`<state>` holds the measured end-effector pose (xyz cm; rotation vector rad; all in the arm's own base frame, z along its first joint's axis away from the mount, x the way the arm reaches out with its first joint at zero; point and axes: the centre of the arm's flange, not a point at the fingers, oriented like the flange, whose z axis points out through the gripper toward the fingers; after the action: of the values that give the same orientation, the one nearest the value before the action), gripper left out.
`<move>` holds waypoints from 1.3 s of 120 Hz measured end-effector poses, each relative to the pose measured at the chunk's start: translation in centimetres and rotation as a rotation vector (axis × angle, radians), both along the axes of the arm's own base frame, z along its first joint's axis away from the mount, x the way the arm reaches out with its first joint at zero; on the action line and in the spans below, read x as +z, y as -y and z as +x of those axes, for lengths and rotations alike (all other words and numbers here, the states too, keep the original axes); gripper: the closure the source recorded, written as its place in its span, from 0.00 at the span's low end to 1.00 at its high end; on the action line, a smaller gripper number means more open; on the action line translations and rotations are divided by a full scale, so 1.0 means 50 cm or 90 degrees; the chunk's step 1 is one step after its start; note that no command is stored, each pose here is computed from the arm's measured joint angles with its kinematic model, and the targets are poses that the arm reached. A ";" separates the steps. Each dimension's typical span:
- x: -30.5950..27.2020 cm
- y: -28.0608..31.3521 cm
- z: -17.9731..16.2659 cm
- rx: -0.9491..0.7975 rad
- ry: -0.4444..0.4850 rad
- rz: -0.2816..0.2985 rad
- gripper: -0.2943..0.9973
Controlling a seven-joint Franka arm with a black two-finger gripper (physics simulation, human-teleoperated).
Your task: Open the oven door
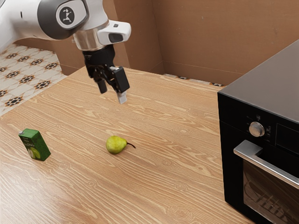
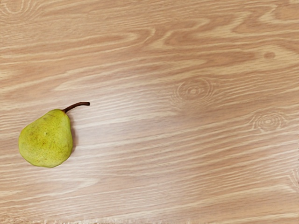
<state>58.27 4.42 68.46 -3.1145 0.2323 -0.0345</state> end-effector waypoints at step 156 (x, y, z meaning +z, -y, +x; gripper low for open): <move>0.064 0.847 -0.437 -1.128 0.260 0.111 0.23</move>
<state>36.44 -37.93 71.68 -1.6381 2.4163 -0.5495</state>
